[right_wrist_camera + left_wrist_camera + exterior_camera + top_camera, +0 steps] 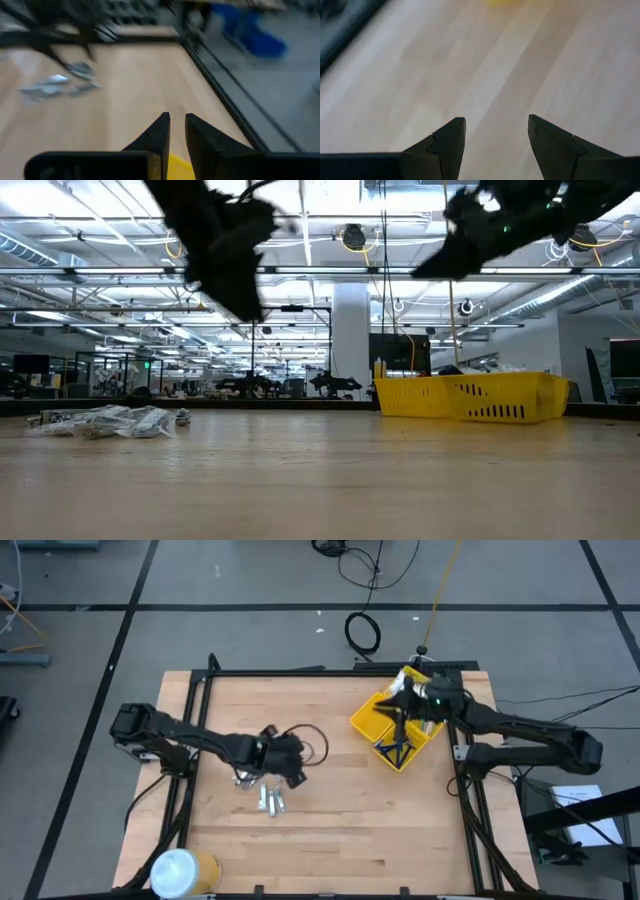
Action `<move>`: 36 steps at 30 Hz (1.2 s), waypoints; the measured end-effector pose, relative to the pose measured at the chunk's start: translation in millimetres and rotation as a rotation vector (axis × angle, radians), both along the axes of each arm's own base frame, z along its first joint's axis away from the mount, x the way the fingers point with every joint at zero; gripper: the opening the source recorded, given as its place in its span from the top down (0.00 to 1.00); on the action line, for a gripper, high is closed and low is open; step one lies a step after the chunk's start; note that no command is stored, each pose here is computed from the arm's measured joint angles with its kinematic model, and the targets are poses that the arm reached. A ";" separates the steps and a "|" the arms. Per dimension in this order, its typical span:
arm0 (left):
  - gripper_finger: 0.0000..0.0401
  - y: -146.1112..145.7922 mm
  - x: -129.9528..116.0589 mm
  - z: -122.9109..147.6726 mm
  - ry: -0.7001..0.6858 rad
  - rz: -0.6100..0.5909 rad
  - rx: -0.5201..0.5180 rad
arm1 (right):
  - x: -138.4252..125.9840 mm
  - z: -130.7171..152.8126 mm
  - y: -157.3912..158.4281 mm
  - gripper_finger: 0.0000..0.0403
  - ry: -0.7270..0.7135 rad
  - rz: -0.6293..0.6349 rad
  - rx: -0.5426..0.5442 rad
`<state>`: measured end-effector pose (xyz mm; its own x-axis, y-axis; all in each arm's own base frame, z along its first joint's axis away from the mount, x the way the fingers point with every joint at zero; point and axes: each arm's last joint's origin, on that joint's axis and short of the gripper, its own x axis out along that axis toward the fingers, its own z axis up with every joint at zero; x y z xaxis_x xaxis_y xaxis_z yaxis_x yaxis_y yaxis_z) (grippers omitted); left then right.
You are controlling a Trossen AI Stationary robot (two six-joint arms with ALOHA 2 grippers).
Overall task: Pick & Place Travel size toiletries
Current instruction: Put the nail cutter into the bottom left yellow bin
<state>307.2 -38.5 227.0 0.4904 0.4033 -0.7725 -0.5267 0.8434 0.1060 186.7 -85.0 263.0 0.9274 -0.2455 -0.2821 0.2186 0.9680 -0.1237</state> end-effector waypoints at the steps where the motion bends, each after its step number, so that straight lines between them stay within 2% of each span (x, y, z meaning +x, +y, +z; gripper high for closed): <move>1: 0.47 -2.7 -6.3 -3.4 0.047 0.037 -0.019 | 3.5 3.2 8.3 0.86 -0.024 0.047 -0.026; 5: 0.47 -13.6 -33.4 -14.7 0.221 0.240 -0.058 | 14.6 12.2 39.6 0.79 -0.111 0.213 -0.073; 8: 0.47 -20.9 -52.3 -12.2 0.243 0.393 -0.026 | 18.8 16.5 60.9 0.67 -0.159 0.313 -0.062; 10: 0.47 -26.7 -64.1 -9.7 0.214 0.429 -0.022 | 20.0 17.1 73.5 0.59 -0.168 0.372 -0.056; 13: 0.47 -34.4 -79.8 -10.0 0.181 0.411 -0.088 | 20.5 18.7 86.8 0.47 -0.186 0.437 -0.052; 16: 0.47 -37.1 -94.8 -21.0 0.198 0.439 -0.152 | 20.4 19.4 95.1 0.41 -0.195 0.474 -0.050; 23: 0.47 -32.3 -123.7 -55.5 0.184 0.566 -0.268 | 20.0 19.6 100.9 0.42 -0.198 0.503 -0.053; 28: 0.47 -32.0 -125.4 -70.4 0.137 0.538 -0.345 | 20.0 19.5 100.9 0.45 -0.197 0.503 -0.052; 33: 0.47 -22.0 -136.6 -86.1 0.183 0.604 -0.328 | 20.0 19.5 100.8 0.46 -0.197 0.502 -0.049; 36: 0.47 -18.1 -137.9 -93.0 0.157 0.617 -0.330 | 20.0 19.1 100.8 0.46 -0.193 0.500 -0.039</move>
<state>169.2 -56.6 134.0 0.1218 0.3042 -0.9448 -0.9174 0.3979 0.0099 206.7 15.9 282.1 0.9679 0.2330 -0.0943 -0.2460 0.9552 -0.1648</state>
